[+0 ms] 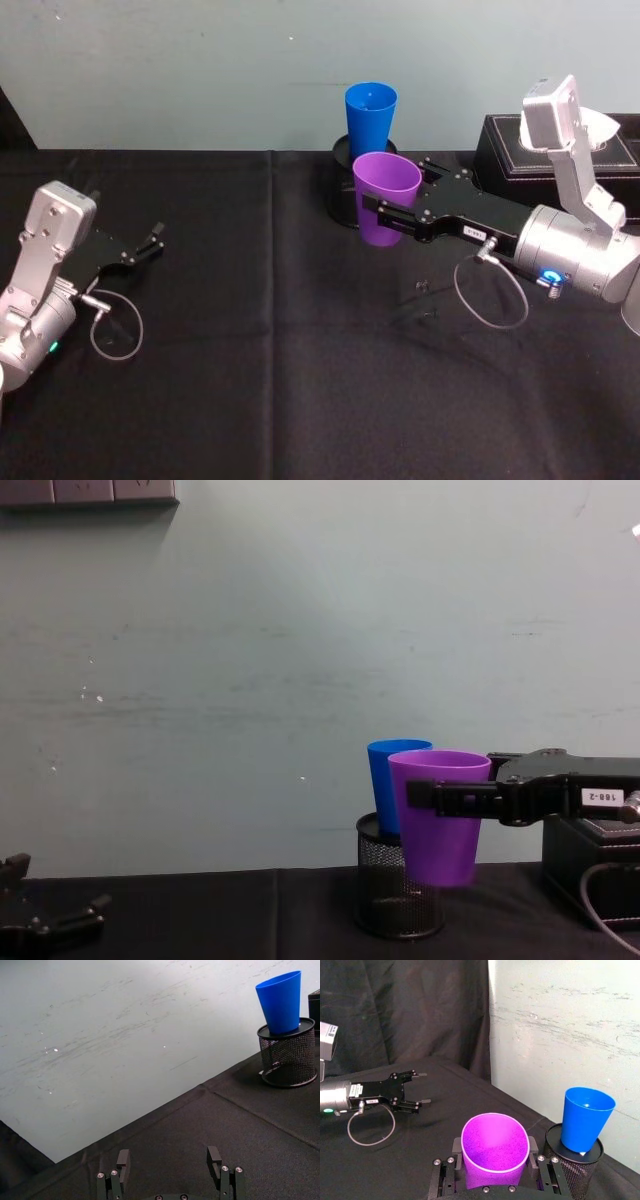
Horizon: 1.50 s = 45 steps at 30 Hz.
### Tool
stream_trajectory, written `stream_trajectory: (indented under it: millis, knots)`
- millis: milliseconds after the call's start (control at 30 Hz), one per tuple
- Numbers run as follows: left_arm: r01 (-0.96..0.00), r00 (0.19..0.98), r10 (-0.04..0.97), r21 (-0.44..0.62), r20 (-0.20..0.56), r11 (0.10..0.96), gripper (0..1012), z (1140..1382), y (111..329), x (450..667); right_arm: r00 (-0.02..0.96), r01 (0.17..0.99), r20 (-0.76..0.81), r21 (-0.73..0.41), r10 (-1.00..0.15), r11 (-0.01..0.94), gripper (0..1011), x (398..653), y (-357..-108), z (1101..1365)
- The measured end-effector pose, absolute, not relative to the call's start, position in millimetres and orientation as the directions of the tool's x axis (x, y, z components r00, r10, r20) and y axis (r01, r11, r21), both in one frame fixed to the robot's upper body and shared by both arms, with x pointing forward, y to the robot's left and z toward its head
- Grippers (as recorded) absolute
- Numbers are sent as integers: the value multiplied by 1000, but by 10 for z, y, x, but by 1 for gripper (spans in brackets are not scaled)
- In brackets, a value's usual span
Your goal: Pick up one cup with a gripper and tap it against the other cup.
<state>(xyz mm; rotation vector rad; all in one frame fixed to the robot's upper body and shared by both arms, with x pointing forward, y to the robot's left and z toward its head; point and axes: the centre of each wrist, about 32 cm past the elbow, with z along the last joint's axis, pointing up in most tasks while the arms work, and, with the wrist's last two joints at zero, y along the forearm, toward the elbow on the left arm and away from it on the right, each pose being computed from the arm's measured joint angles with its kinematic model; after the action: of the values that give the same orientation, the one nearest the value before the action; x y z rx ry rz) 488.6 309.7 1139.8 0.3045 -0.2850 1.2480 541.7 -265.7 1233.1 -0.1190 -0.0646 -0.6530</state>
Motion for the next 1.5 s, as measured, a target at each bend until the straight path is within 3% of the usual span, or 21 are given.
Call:
stream_trajectory:
  millis: [667, 1500]
  knots:
    - [-955, 292, 880, 70, 374, 287, 1005, 11398, 3097, 4886, 792, 609, 123, -88, -598, 788, 735, 5452, -2611, 12305]
    - [-955, 292, 880, 70, 374, 287, 1005, 11398, 3097, 4886, 712, 702, 64, -92, -699, 706, 734, 6022, -2322, 12137]
